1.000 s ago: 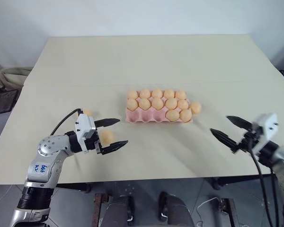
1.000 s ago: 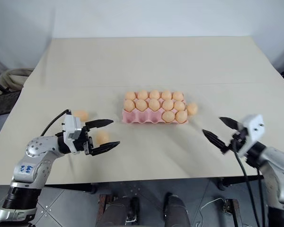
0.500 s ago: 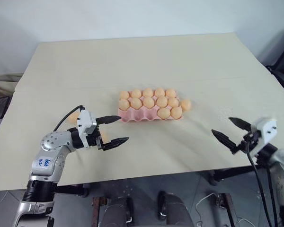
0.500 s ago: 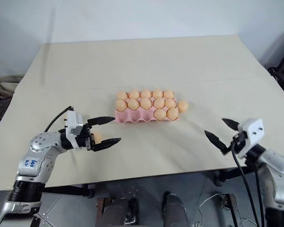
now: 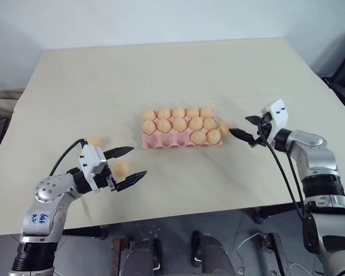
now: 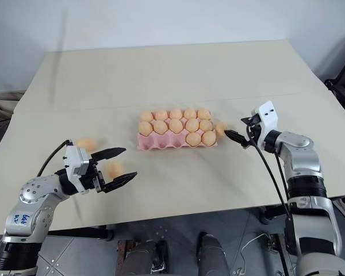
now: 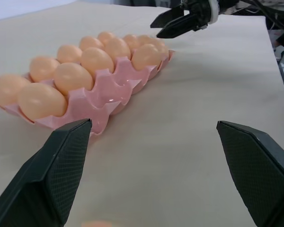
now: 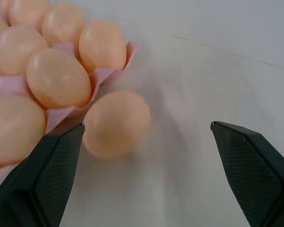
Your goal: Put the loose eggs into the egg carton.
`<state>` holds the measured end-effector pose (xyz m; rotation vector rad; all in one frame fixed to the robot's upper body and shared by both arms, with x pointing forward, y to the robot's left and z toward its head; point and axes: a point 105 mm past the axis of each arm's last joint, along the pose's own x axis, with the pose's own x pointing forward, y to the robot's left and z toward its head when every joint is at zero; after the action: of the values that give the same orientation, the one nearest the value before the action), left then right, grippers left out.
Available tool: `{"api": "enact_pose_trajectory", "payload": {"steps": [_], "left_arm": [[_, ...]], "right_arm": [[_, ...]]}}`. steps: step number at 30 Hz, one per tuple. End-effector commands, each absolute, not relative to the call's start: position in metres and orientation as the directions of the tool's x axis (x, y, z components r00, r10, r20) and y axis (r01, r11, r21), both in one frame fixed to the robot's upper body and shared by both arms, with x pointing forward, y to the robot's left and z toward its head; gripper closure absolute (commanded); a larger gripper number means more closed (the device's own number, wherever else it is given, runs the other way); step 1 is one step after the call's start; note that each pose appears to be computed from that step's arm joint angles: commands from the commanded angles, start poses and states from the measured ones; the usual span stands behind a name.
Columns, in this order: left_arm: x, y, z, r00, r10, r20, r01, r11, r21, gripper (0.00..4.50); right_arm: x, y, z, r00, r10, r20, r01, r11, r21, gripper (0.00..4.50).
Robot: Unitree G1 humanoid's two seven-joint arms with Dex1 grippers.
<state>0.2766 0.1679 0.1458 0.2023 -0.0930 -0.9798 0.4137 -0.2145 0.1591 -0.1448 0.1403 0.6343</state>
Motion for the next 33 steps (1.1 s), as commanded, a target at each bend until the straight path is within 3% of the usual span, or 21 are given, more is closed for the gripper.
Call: {"api": "enact_pose_trajectory", "payload": {"steps": [1, 13, 22, 28, 33], "left_arm": [[0.272, 0.169, 0.157, 0.567, -0.824, 0.021, 0.795, 0.553, 0.248, 0.00], [0.271, 0.168, 0.159, 0.575, -0.818, 0.031, 0.788, 0.563, 0.248, 0.00], [0.265, 0.160, 0.167, 0.497, -0.866, 0.062, 0.816, 0.490, 0.307, 0.00], [0.266, 0.179, 0.169, 0.553, -0.830, 0.075, 0.773, 0.544, 0.328, 0.00], [0.258, 0.198, 0.166, 0.625, -0.777, 0.075, 0.715, 0.608, 0.345, 0.00]], "right_arm": [[0.420, -0.206, 0.169, 0.782, 0.608, -0.140, -0.622, 0.777, -0.098, 0.04], [0.437, -0.191, 0.151, 0.788, 0.584, -0.194, -0.610, 0.784, -0.114, 0.04], [0.428, -0.187, 0.165, 0.754, 0.654, -0.065, -0.653, 0.735, -0.183, 2.77], [0.402, -0.149, 0.197, 0.577, 0.817, -0.002, -0.780, 0.550, -0.300, 2.86], [0.381, -0.097, 0.197, 0.437, 0.897, -0.064, -0.866, 0.401, -0.297, 2.86]]}}
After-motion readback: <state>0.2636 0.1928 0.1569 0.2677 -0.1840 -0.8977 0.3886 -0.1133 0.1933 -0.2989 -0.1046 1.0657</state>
